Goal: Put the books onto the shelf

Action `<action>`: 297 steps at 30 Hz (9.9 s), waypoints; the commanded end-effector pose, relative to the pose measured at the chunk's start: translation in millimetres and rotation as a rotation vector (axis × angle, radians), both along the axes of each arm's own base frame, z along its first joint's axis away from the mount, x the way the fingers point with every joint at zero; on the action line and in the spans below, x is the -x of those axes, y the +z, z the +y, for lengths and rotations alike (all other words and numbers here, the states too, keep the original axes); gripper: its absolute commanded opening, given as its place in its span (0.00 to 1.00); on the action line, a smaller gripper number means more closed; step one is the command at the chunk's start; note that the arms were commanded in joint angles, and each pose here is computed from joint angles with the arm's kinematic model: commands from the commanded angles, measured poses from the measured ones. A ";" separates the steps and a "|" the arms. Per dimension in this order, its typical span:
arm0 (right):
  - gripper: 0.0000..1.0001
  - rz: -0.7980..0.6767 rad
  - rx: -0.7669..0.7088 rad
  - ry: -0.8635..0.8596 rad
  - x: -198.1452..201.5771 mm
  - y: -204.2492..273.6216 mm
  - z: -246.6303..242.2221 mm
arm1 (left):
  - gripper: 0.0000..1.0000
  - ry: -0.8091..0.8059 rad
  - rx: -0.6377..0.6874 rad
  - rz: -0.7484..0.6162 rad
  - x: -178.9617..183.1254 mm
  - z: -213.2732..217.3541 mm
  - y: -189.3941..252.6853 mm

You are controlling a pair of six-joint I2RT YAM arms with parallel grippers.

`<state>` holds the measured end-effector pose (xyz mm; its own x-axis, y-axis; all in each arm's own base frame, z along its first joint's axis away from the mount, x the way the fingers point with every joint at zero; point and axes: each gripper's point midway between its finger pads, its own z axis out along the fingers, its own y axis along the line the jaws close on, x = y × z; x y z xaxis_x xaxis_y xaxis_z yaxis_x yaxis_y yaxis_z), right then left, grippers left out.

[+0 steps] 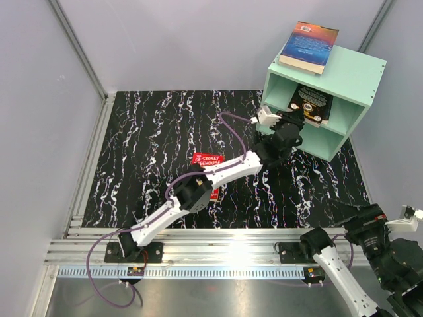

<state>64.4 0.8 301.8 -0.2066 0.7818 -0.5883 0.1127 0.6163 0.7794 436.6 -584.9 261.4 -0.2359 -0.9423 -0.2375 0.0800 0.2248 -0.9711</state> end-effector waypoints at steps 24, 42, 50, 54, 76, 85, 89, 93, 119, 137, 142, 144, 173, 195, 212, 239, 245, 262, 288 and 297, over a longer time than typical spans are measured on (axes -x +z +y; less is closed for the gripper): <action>1.00 0.024 -0.007 0.014 -12.0 -17.3 8.2 | 0.99 -0.202 0.084 -0.122 26.3 14.2 42.8; 0.02 0.027 0.049 0.029 -56.5 -11.0 30.3 | 0.94 -0.266 -0.288 -0.174 106.9 158.8 17.0; 0.00 0.056 0.124 0.043 -147.4 -18.0 75.6 | 0.84 -0.262 -0.494 -0.090 157.4 250.9 -19.0; 0.00 0.060 0.179 -0.019 -213.3 -13.3 94.0 | 0.88 -0.234 -0.561 -0.034 181.0 300.6 -45.5; 0.00 0.166 0.273 -0.396 -374.0 -52.3 26.0 | 0.94 -0.122 -0.614 0.008 216.8 393.2 -81.9; 0.00 0.177 0.306 -0.604 -376.8 -56.4 -12.4 | 0.94 -0.127 -0.636 0.042 220.4 398.5 -104.7; 0.00 0.164 0.297 -0.639 -380.1 -54.5 -19.6 | 0.94 -0.120 -0.635 0.049 221.5 402.3 -111.6; 0.00 0.162 0.298 -0.640 -387.0 -54.5 -19.1 | 0.95 -0.114 -0.640 0.055 221.4 403.8 -115.8; 1.00 0.222 -0.084 0.439 -207.5 -159.1 204.4 | 0.99 -0.268 -0.791 0.278 146.1 420.6 -145.4; 1.00 0.393 -0.203 0.622 -223.4 -244.0 288.0 | 0.99 -0.650 -0.683 0.463 125.9 363.7 -226.4; 1.00 0.417 -0.259 0.672 -230.4 -262.4 322.6 | 0.99 -0.687 -0.658 0.460 140.9 348.2 -229.6; 0.99 0.418 -0.272 0.693 -228.9 -264.5 333.8 | 0.99 -0.711 -0.654 0.465 147.7 341.3 -234.4; 0.00 0.276 -0.148 0.611 -182.1 -187.8 270.2 | 0.99 -0.752 -0.526 0.272 171.0 327.1 -184.4; 0.00 -0.045 0.049 0.126 -161.0 -20.3 118.7 | 0.99 -0.628 -0.209 -0.019 211.7 241.3 -7.1; 0.00 -0.188 -0.044 0.109 -142.0 58.7 101.5 | 0.98 -0.616 -0.154 0.051 224.1 185.7 -4.7; 0.00 -0.202 -0.255 0.278 -119.1 69.2 129.4 | 0.05 -0.846 -0.118 -0.269 258.6 158.3 61.9; 0.35 -0.139 -0.208 0.273 -114.3 47.8 124.9 | 0.00 -0.822 -0.186 -0.296 253.7 160.0 64.1; 1.00 -0.183 -0.049 -0.017 -18.9 84.7 -21.2 | 0.00 -1.010 -0.375 -0.365 201.4 81.6 54.0; 1.00 -0.175 -0.041 -0.051 -3.2 80.8 -48.2 | 0.00 -0.759 -0.003 -0.430 119.8 85.8 115.0; 1.00 -0.166 -0.053 -0.056 2.9 75.0 -56.0 | 0.00 -0.678 0.238 -0.427 72.7 75.5 151.9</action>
<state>64.4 -44.6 377.5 -0.0891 0.8044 -0.5874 -0.0009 0.5897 0.8076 355.9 -520.3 343.0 -0.7313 -0.5701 -0.3744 0.4574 -0.0027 -0.8892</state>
